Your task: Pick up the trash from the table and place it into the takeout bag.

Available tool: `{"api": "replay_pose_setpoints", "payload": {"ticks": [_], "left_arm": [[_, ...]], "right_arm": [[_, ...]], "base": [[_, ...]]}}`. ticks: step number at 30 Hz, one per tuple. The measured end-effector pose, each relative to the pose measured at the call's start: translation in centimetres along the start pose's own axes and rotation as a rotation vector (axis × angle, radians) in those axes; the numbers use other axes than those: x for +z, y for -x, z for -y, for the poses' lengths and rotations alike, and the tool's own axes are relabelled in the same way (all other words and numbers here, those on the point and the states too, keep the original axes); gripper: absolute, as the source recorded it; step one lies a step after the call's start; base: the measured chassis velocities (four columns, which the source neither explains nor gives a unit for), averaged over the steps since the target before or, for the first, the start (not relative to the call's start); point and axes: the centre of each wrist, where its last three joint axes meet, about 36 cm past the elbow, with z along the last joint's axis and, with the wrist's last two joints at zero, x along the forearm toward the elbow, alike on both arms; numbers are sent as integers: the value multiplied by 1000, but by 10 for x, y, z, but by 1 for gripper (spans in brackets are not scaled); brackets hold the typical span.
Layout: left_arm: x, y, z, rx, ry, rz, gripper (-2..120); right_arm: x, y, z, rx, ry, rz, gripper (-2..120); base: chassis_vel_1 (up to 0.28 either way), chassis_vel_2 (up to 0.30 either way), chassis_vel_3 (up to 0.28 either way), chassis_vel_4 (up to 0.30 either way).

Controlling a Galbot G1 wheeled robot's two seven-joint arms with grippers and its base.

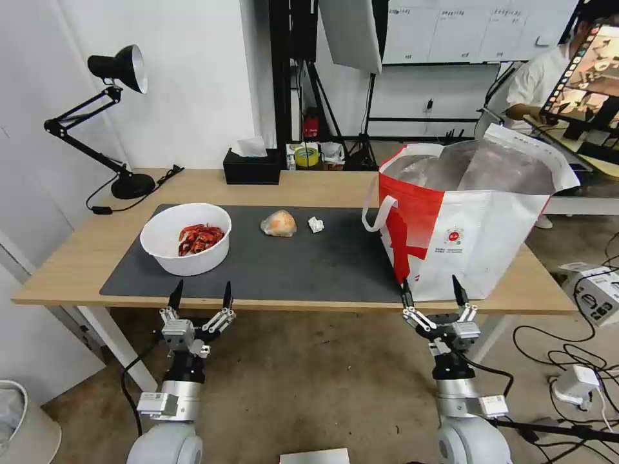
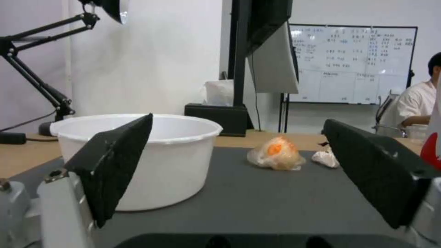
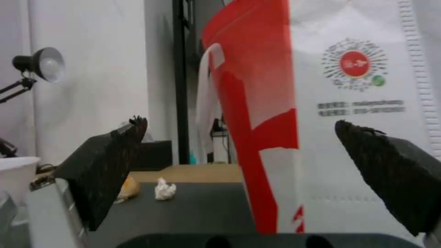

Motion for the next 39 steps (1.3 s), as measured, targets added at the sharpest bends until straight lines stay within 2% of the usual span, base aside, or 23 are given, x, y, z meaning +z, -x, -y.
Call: {"api": "replay_pose_setpoints", "payload": {"ticks": [20,30,39], "left_arm": [[0,0,9,-5,-10,2,100],[-1,-1,10,-5,-9,3,100],[-1,-2,12,-7,-11,3,100]], "right_arm": [[3,23,-43,-80,53,-36,100],[-7,46,-62,-73,45,-171,100],[-14,63,-68,-68,54,-235,100]], "base": [[0,0,0,0],[0,0,0,0],[0,0,0,0]]}}
